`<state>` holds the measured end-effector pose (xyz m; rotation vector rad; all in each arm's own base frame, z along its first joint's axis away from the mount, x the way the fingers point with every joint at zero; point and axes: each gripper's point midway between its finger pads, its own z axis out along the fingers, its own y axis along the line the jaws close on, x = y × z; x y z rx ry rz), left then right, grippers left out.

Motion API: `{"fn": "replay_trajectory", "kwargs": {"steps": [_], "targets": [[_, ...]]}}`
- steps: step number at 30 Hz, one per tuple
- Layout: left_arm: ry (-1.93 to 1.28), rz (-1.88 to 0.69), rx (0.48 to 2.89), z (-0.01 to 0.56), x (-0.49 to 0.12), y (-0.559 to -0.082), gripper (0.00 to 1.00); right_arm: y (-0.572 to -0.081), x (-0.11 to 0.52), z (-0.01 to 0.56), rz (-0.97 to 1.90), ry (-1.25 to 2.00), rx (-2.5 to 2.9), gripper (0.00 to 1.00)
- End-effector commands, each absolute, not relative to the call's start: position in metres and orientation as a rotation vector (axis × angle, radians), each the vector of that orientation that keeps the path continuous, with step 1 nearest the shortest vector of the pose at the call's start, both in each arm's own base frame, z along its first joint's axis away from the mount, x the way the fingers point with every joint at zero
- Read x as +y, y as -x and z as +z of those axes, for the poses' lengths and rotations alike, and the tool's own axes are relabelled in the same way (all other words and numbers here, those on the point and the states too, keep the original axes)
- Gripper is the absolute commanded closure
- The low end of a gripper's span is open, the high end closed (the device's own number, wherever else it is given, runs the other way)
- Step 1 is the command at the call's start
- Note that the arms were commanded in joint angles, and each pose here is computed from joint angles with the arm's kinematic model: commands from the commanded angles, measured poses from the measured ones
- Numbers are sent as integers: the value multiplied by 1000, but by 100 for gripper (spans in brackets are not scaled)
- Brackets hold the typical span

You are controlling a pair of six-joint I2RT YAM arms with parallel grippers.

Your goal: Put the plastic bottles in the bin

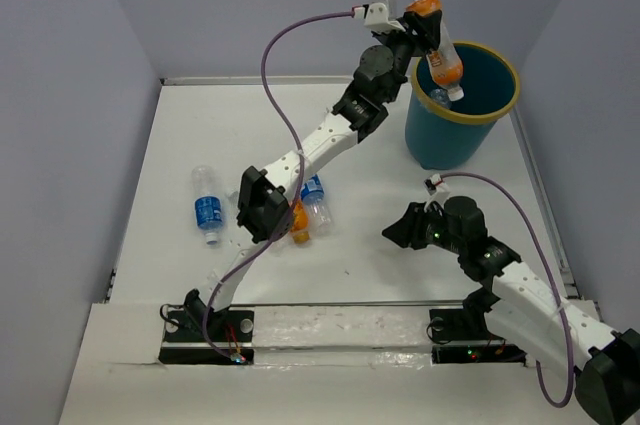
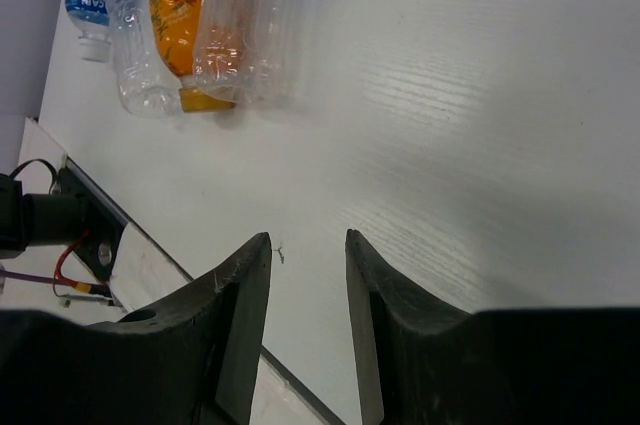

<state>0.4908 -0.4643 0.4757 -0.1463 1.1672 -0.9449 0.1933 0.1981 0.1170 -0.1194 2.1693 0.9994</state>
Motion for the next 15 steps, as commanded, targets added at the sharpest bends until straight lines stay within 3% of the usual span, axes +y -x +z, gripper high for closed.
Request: {"fn": "replay_trajectory", "kwargs": {"steps": [1, 6, 8, 9, 14, 15], "targets": [[294, -1011, 811, 579, -415, -451, 68, -194, 209, 137, 1052, 181, 2084, 58], [222, -942, 882, 531, -443, -469, 67, -196, 210, 145, 1042, 210, 2060, 58], [185, -939, 899, 518, -453, -472, 61, -197, 208, 148, 1031, 205, 2044, 58], [161, -935, 915, 506, -461, -476, 56, -196, 206, 147, 1024, 202, 2044, 58], [33, -928, 947, 485, -483, -476, 9, -197, 200, 148, 993, 187, 2025, 58], [7, -931, 949, 485, -486, -473, 5, -197, 200, 147, 988, 190, 2028, 58]]}}
